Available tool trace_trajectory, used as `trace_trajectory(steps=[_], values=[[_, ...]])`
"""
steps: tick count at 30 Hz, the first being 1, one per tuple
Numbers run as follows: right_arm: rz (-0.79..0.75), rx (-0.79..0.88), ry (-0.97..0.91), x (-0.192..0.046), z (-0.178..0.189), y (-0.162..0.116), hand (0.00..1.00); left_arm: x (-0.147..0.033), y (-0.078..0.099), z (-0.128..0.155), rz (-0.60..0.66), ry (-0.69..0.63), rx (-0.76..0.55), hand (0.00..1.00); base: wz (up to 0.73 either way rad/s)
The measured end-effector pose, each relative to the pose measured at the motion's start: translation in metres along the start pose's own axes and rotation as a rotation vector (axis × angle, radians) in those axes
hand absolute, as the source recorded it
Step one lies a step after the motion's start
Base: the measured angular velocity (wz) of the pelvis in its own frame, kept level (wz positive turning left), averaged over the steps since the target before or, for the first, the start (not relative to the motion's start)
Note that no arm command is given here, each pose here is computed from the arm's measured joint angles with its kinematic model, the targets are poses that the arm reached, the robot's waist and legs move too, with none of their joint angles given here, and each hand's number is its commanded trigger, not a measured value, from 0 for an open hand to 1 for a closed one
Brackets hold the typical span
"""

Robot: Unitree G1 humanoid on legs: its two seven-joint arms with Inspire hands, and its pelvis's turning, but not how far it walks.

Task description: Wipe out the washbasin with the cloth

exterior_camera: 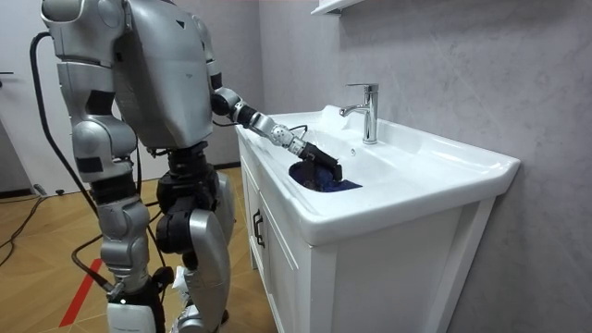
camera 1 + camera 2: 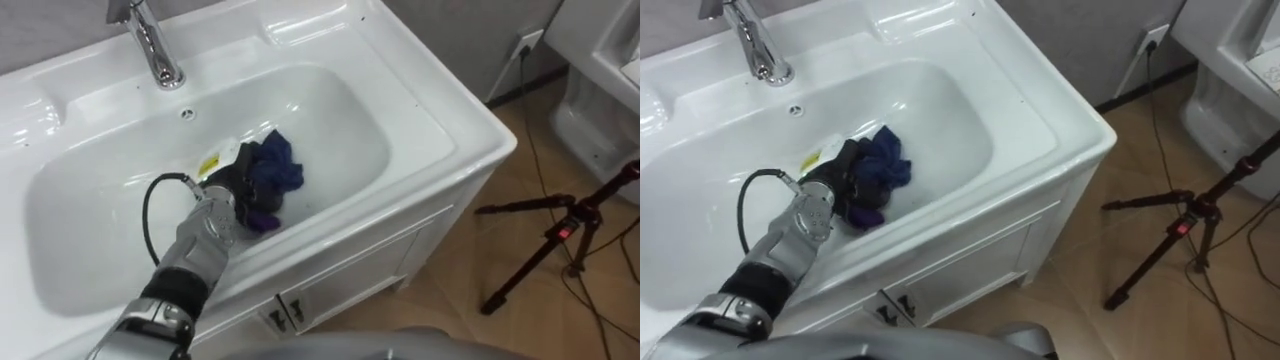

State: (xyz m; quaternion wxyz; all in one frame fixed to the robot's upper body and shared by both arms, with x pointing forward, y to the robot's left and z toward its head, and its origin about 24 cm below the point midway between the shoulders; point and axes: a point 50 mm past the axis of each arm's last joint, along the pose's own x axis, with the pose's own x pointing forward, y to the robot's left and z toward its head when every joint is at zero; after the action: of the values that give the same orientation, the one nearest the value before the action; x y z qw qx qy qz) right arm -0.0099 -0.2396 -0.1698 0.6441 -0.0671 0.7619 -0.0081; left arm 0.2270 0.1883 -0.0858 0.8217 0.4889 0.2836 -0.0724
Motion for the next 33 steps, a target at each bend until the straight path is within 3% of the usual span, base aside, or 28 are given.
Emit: trace_trajectory(steps=[9,16,24,33], values=[[-0.026,0.020,-0.009,-0.003,0.009,-0.012,0.00,-0.017,0.014,-0.071,0.158,0.158,0.272,1.00,-0.03],[-0.069,0.038,-0.027,-0.007,0.014,-0.028,0.00,-0.022,0.012,-0.078,0.164,0.158,0.412,1.00,-0.02],[-0.073,0.137,-0.057,-0.007,0.013,-0.031,0.00,-0.033,0.026,-0.077,0.196,0.142,0.479,1.00,0.01],[-0.096,0.263,-0.115,-0.008,0.018,-0.037,0.00,-0.028,0.038,-0.064,0.198,0.118,0.454,1.00,0.12]])
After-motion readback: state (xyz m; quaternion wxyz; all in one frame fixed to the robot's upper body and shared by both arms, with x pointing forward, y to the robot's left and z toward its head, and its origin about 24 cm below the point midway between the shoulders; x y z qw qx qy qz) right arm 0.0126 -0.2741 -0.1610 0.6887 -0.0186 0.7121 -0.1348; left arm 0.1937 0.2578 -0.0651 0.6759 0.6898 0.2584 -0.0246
